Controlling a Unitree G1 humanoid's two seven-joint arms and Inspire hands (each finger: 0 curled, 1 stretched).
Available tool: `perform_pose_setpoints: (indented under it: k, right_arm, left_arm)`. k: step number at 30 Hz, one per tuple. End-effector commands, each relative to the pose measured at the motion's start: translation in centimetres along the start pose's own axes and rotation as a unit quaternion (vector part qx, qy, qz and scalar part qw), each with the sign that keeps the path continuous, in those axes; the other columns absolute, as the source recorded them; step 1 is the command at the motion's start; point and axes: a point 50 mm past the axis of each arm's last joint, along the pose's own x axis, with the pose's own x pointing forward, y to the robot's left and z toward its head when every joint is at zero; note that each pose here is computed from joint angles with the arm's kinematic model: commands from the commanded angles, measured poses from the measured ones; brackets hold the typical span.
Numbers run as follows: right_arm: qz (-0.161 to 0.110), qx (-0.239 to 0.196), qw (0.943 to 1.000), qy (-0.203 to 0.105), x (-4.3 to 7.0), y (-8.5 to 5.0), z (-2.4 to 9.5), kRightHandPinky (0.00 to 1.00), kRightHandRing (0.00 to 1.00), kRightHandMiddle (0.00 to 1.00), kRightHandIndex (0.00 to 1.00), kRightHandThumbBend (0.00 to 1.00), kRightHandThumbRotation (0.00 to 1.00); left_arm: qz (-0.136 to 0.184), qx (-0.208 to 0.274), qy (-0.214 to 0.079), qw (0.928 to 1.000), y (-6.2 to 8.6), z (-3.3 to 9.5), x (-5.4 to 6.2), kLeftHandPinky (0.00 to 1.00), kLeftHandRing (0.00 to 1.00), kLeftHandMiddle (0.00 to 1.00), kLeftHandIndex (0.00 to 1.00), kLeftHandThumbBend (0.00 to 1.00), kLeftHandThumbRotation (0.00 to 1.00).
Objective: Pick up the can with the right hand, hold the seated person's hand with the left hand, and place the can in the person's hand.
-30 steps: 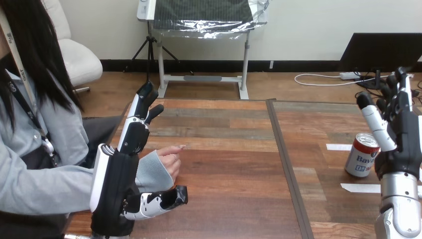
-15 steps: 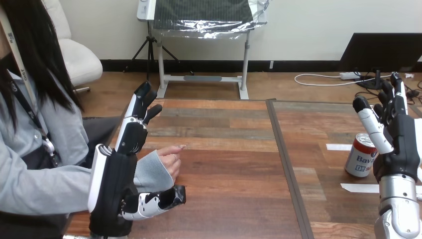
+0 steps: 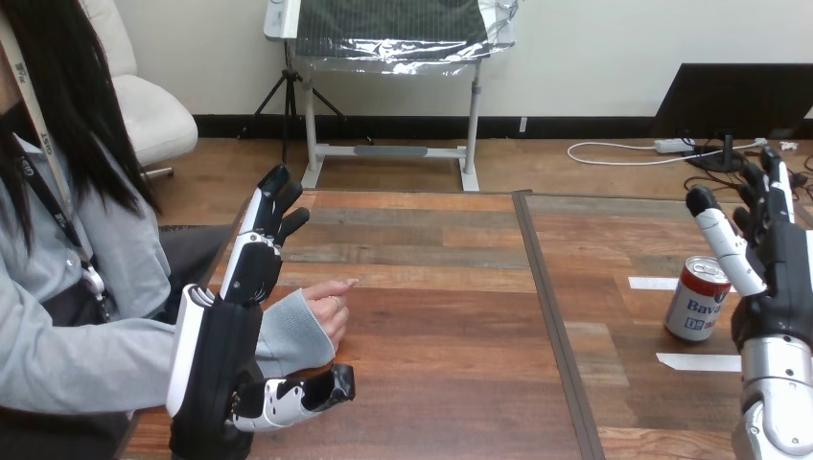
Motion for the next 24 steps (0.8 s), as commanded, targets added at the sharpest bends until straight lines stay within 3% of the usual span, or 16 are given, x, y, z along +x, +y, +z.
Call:
perform_pose_setpoints:
  k: [1,24]
  right_arm:
    - [0.002,-0.007,0.9994,-0.034,2.4,0.1,2.3,0.99,1.00,0.97,1.00,1.00,0.62]
    - [-0.003,-0.034,0.9993,0.011,2.2,-0.4,1.3,1.00,0.99,0.97,1.00,1.00,0.60]
  left_arm:
    - [0.003,0.009,-0.031,0.9995,0.5,0.3,1.0,0.92,0.95,0.98,0.96,1.00,0.73]
    - [0.003,0.013,-0.037,0.9992,0.7,0.4,0.9,0.93,0.94,0.97,0.97,1.00,0.75]
